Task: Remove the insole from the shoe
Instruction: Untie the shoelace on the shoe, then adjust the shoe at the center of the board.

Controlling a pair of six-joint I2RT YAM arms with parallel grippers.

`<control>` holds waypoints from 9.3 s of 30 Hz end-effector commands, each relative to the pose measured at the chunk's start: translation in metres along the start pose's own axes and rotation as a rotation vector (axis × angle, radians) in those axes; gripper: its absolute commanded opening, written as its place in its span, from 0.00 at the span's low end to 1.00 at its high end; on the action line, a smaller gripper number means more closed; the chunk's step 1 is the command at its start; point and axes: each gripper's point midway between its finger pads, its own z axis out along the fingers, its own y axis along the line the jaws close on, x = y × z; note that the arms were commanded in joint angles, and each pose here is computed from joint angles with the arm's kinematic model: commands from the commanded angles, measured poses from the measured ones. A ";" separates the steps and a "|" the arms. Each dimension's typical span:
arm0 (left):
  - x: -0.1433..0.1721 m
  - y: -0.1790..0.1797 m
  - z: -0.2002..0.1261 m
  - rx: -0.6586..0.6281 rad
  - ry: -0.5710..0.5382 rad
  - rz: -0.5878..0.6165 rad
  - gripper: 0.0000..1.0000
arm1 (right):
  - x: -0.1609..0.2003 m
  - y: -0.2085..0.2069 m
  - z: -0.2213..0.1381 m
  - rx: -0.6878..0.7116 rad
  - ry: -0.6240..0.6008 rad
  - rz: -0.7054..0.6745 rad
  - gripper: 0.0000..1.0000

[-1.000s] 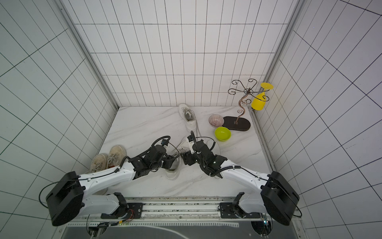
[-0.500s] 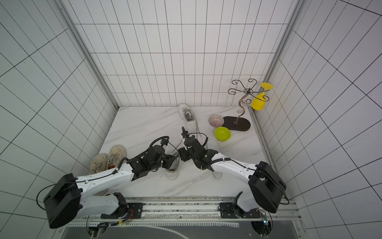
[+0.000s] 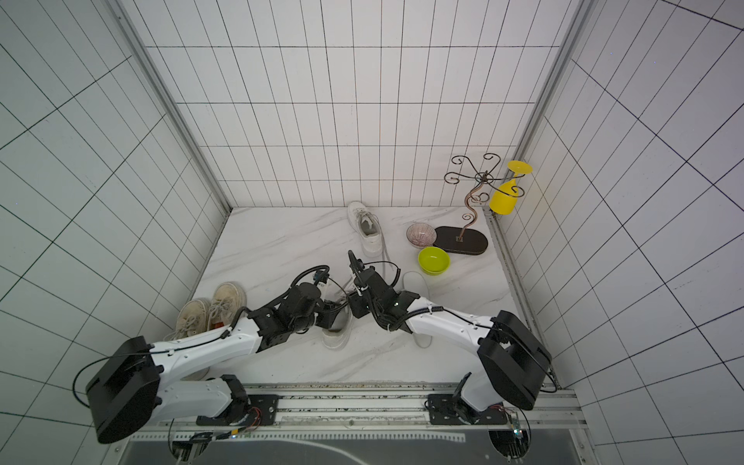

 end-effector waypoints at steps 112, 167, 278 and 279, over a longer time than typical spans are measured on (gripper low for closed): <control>0.014 0.005 0.030 -0.016 0.031 0.028 0.06 | -0.034 -0.016 -0.027 0.000 -0.087 0.034 0.47; 0.014 0.001 0.028 0.006 0.030 0.029 0.01 | 0.003 -0.028 -0.009 0.040 -0.017 0.092 0.39; -0.021 0.029 0.003 -0.081 -0.086 -0.105 0.49 | -0.011 0.023 0.015 -0.053 -0.010 0.123 0.66; -0.022 0.029 0.003 -0.079 -0.087 -0.106 0.48 | -0.009 0.019 0.019 -0.023 0.003 0.125 0.62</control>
